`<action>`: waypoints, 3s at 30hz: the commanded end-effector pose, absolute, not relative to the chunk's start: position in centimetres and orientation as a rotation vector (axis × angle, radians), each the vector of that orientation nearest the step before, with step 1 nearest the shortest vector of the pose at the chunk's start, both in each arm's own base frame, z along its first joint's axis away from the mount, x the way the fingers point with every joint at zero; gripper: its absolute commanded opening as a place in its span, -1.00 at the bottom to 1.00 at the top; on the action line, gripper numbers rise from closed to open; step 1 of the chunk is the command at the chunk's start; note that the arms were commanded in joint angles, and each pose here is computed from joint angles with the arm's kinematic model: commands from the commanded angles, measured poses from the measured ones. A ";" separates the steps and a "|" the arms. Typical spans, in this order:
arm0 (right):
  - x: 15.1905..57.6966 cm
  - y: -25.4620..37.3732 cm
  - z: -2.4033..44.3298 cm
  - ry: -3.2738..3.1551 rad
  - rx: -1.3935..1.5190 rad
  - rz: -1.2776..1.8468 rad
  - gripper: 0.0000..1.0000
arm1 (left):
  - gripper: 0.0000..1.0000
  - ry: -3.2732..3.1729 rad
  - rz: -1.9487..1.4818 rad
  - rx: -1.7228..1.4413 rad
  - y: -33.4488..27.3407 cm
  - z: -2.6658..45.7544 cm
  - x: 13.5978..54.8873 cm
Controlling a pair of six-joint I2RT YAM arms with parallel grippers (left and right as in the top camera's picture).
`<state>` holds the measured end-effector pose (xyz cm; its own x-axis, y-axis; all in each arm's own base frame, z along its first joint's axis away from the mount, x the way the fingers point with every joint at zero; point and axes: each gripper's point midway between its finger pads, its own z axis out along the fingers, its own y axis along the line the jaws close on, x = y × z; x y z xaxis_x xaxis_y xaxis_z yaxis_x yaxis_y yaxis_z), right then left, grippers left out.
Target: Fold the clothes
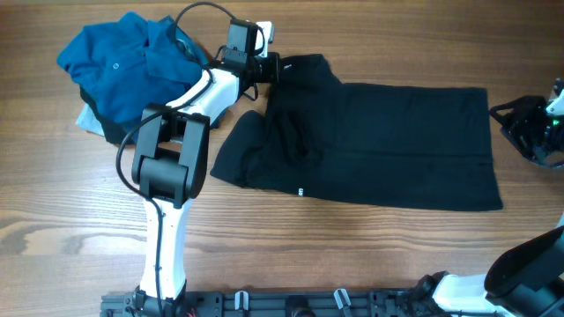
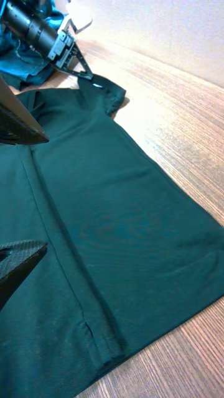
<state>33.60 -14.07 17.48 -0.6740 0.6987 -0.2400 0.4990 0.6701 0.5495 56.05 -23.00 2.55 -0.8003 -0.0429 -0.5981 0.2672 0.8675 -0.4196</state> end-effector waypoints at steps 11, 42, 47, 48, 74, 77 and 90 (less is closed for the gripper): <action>37.6 -15.2 19.4 2.328 0.772 0.553 -0.07 | -0.92 2.403 -0.865 0.226 -23.5 12.8 52.4; 48.5 -17.2 -3.0 2.468 0.680 0.282 0.14 | -0.92 2.486 -0.863 0.517 -28.3 16.9 43.8; 46.4 -18.9 -4.2 2.507 0.887 0.130 -0.92 | -0.92 2.479 -0.863 0.520 -28.3 17.5 43.6; 45.5 -19.7 -4.4 2.500 0.986 0.081 -0.92 | -0.92 2.478 -0.864 0.519 -28.3 17.6 43.6; 33.9 -21.7 11.9 2.434 1.294 0.093 -0.91 | -0.92 2.820 -0.578 0.533 -22.0 17.2 35.6; 32.4 -22.1 11.5 2.488 1.306 -0.003 -0.91 | -0.92 2.903 -0.566 0.551 -21.7 16.7 33.6; 30.7 -21.3 10.9 2.589 1.288 -0.027 0.02 | 0.07 3.058 -0.271 0.591 -18.8 15.3 30.6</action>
<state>31.22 -21.06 10.36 -0.5625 0.7979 -0.2165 0.7949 0.5940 0.1238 30.41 -20.28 14.24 -0.9311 0.3644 -0.0174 0.3572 0.9009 -0.2467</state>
